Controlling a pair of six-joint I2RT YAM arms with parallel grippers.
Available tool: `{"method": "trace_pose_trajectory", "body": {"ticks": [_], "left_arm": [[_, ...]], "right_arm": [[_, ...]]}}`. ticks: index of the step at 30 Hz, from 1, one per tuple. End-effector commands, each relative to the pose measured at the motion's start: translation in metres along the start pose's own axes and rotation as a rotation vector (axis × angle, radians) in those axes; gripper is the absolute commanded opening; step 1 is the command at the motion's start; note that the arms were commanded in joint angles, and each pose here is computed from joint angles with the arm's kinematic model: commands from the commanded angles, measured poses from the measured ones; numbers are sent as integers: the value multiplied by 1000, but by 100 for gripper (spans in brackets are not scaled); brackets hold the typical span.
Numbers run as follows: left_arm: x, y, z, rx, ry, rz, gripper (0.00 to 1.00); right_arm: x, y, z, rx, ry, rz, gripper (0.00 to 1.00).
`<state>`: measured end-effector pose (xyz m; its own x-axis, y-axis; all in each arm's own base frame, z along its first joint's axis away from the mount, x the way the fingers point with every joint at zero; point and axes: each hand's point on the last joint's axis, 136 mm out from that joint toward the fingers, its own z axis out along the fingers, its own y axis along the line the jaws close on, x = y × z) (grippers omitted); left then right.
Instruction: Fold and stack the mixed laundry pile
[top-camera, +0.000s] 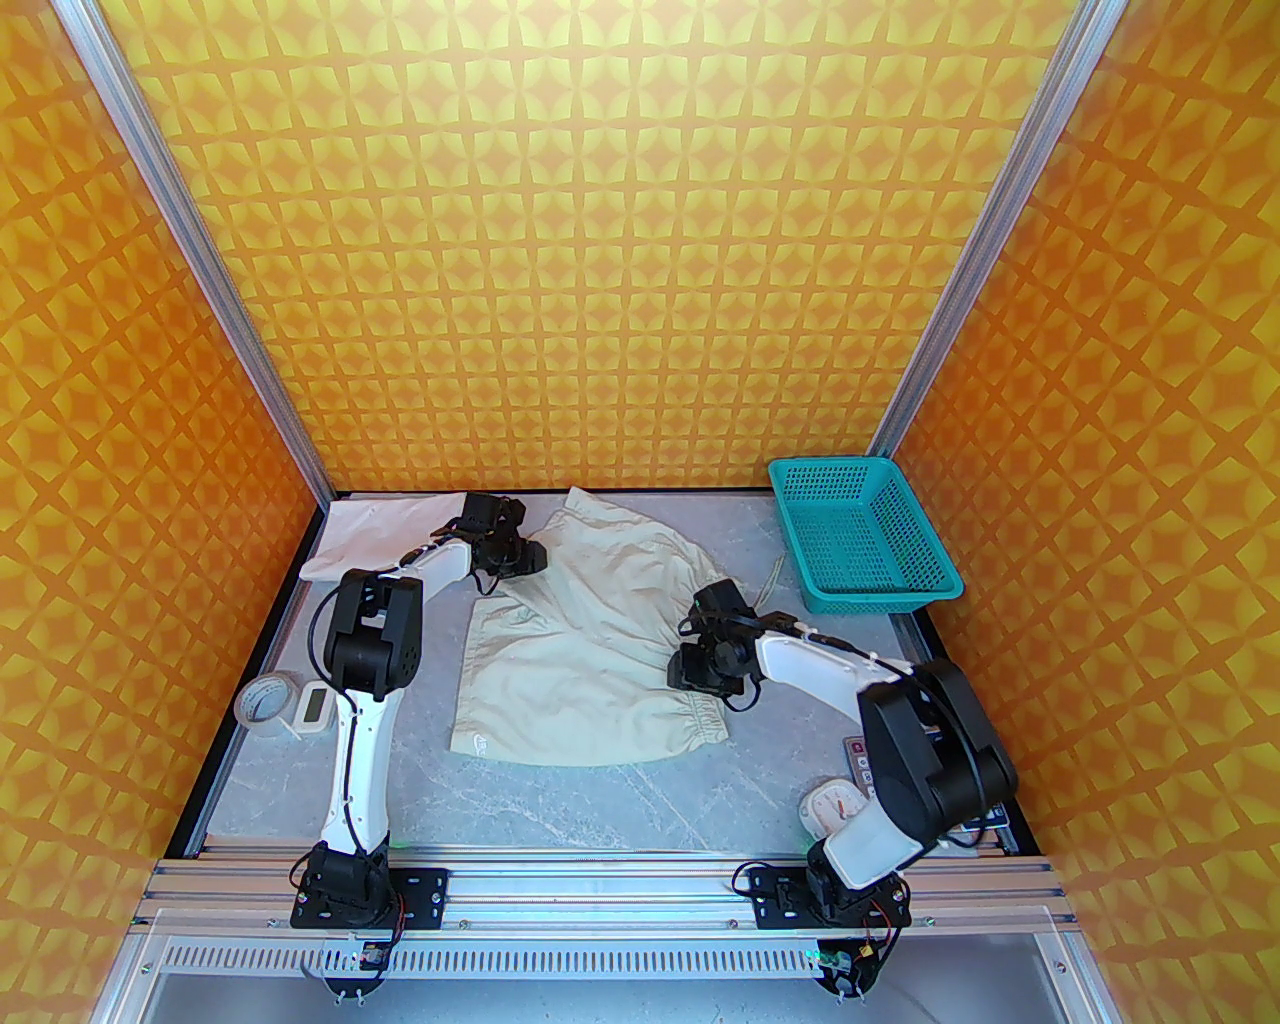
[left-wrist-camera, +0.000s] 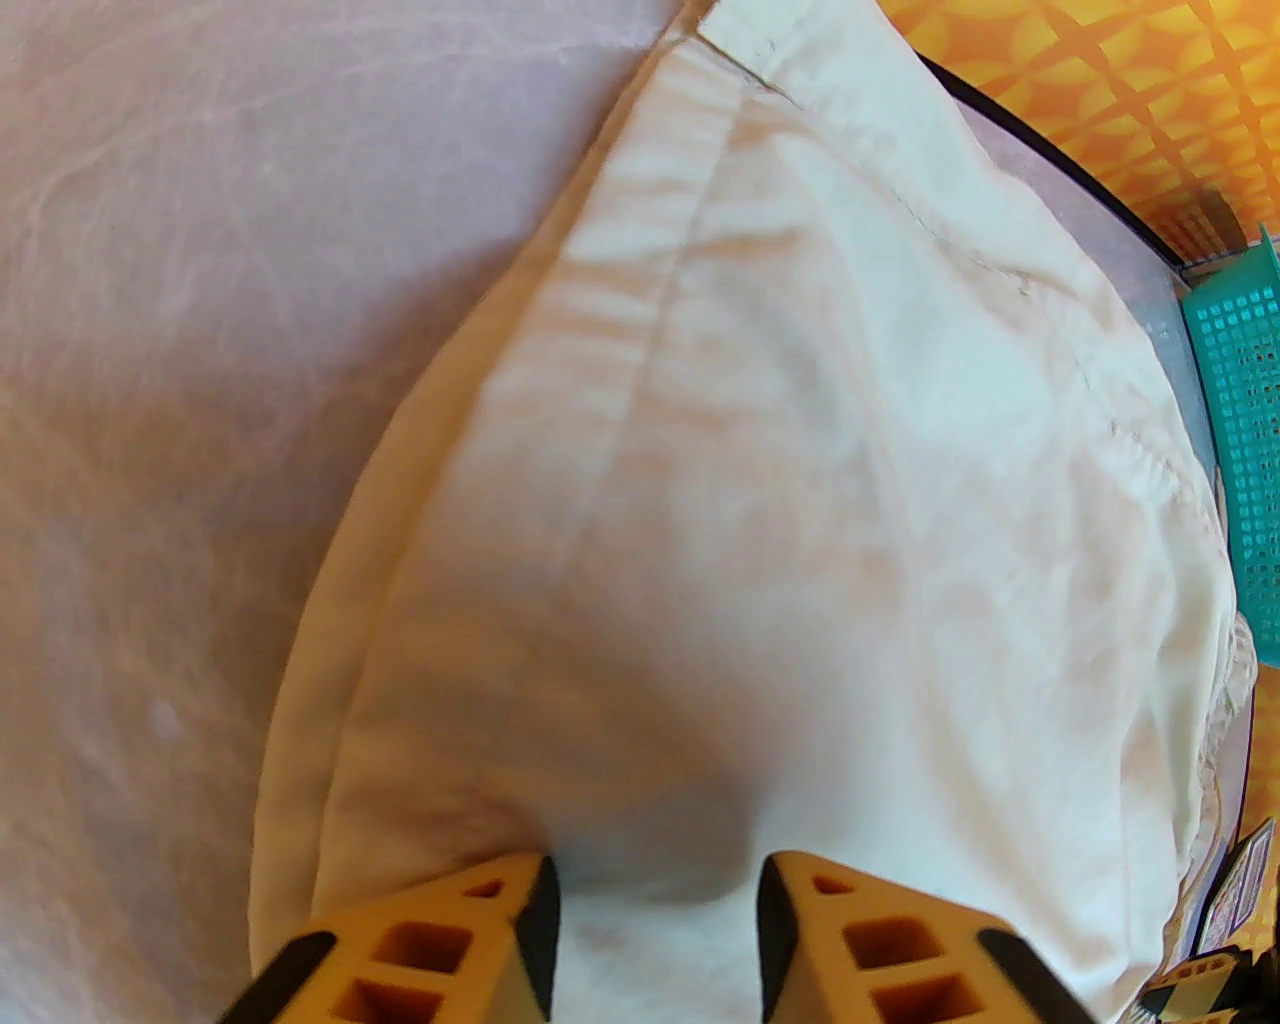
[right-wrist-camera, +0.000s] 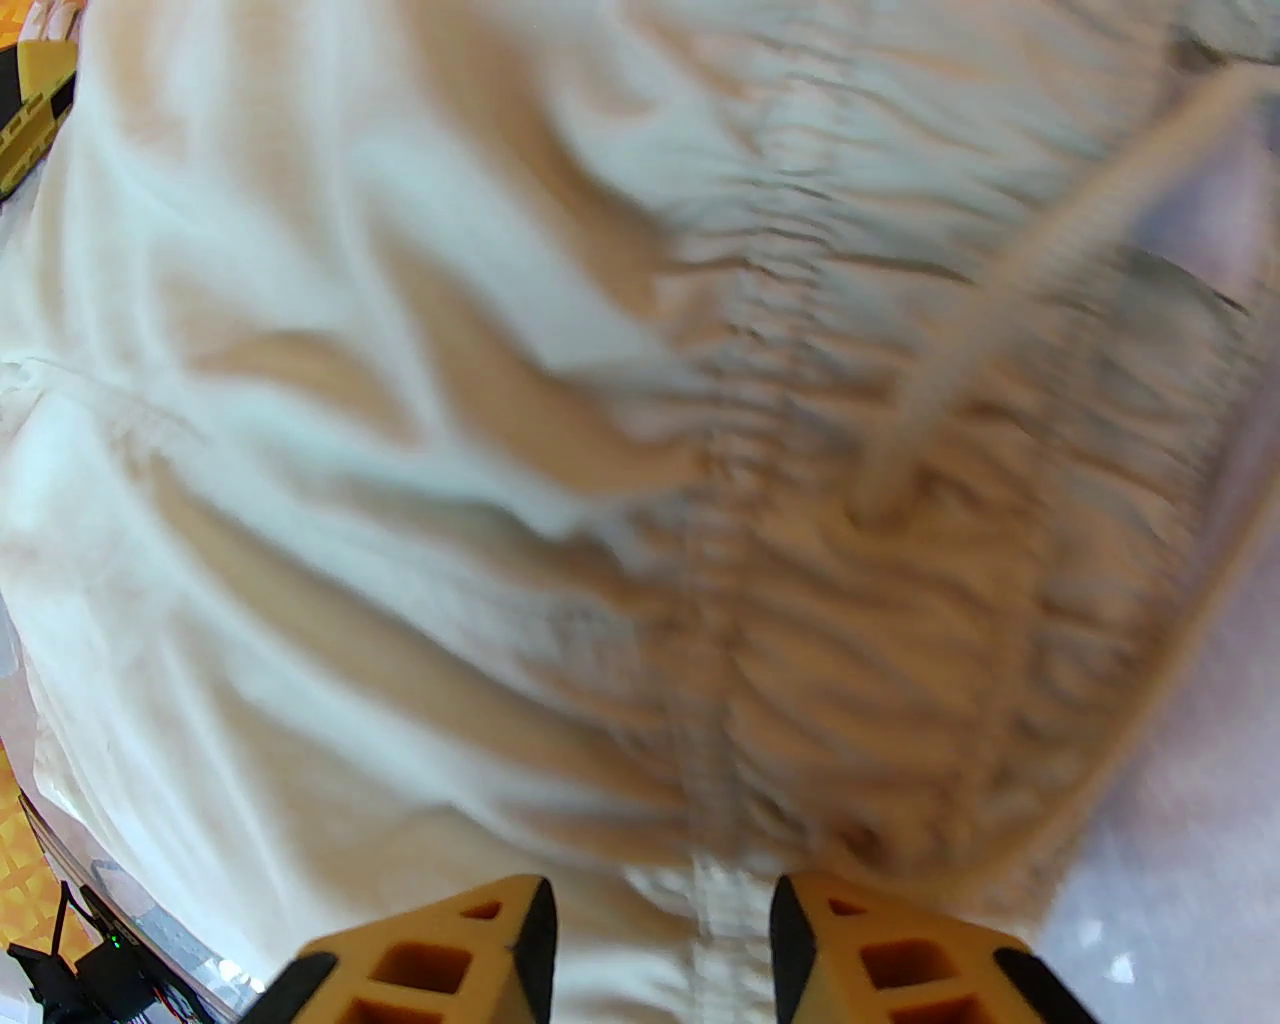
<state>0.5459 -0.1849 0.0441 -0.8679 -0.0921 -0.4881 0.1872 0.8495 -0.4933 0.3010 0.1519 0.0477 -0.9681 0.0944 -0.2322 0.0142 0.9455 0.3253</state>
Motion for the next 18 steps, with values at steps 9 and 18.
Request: {"method": "trace_pose_trajectory", "body": {"ticks": [9, 18], "left_arm": [[99, -48, -115, 36, 1, -31, 38], [218, -30, -143, -40, 172, -134, 35]], "right_arm": [[33, 11, -35, -99, 20, -4, 42], [76, -27, -17, 9, 86, 38, 42]]}}
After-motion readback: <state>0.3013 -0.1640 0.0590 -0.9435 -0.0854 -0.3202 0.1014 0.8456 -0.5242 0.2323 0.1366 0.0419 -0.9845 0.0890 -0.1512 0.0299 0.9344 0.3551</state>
